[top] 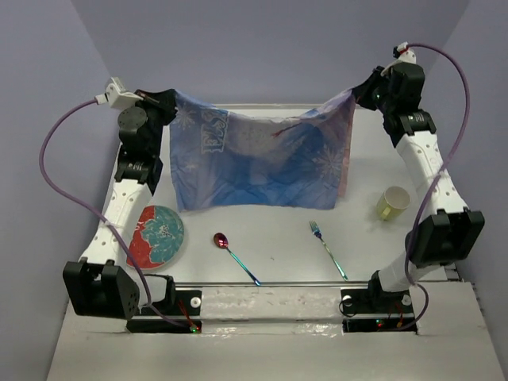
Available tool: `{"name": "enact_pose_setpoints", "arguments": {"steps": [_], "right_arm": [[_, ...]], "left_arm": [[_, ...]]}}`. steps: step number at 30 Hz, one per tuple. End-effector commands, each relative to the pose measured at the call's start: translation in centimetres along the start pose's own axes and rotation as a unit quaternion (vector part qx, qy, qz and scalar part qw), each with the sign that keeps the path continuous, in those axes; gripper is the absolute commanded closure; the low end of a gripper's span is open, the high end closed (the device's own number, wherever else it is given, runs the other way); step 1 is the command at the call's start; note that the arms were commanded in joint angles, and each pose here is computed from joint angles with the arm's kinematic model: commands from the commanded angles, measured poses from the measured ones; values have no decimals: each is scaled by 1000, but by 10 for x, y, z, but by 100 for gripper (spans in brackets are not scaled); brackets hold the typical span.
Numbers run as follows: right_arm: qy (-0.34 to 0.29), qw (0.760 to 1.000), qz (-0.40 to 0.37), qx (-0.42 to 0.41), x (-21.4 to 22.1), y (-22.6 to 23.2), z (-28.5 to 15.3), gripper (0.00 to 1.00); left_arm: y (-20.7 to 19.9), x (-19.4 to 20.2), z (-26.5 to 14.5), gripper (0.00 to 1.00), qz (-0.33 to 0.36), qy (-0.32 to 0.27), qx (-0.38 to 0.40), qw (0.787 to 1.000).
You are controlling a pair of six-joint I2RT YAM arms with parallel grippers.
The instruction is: Set the dinner table for one person
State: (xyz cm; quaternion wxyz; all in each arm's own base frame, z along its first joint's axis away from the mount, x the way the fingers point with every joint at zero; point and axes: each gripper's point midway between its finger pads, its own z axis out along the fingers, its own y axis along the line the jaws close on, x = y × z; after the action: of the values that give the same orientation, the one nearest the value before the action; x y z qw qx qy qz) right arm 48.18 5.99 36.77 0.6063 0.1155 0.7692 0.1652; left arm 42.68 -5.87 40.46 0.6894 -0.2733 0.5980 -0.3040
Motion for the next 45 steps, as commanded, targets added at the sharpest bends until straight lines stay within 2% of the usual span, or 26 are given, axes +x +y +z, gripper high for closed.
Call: {"name": "enact_pose_setpoints", "arguments": {"steps": [1, 4, 7, 9, 10, 11, 12, 13, 14, 15, 18, 22, 26, 33, 40, 45], "right_arm": [[-117, 991, -15, -67, -112, 41, -27, 100], [-124, 989, -25, -70, -123, 46, -32, 100], [-108, 992, -24, -63, -107, 39, -32, 100], [-71, 996, -14, -45, -71, 21, -19, 100], [-62, 997, -10, -42, -59, 17, -20, 100], [-26, 999, 3, -30, -20, 1, -9, 100], [-13, 1000, 11, -26, -2, -6, -7, 100], [-6, 1000, 17, -25, 13, -10, -10, 100], [25, 999, 31, -11, 54, -27, -5, 100], [13, 999, 34, -15, 47, -24, -6, 100], [105, 993, 61, 12, 149, -60, -8, 100], [155, 983, 83, 49, 209, -87, -10, 100], [191, 973, 95, 91, 259, -113, -20, 100], [224, 961, 116, 111, 301, -125, -56, 100], [209, 956, 151, 140, 310, -143, -88, 100], [180, 960, 160, 141, 298, -144, -101, 100]], "left_arm": [[-76, -77, 0, 100, -14, -72, 99, 992], [-83, -88, 0, 100, -11, -79, 105, 991], [-64, -76, 2, 100, -21, -67, 90, 993], [-53, -58, 1, 100, -28, -44, 89, 995], [-33, -36, 1, 100, -32, -23, 77, 996], [-23, -25, 0, 100, -44, -12, 70, 997], [-12, -14, -3, 100, -49, -4, 63, 997], [14, 12, -8, 100, -52, 18, 46, 997], [29, 26, -11, 100, -51, 30, 32, 998], [44, 39, -15, 100, -49, 41, 17, 998], [120, 96, -46, 100, -48, 79, -56, 994], [177, 139, -77, 100, -62, 110, -110, 986], [208, 167, -95, 100, -65, 137, -139, 979], [229, 184, -130, 100, -58, 157, -157, 973], [253, 187, -168, 100, -29, 163, -195, 967], [251, 186, -177, 100, -31, 160, -187, 969]]}}
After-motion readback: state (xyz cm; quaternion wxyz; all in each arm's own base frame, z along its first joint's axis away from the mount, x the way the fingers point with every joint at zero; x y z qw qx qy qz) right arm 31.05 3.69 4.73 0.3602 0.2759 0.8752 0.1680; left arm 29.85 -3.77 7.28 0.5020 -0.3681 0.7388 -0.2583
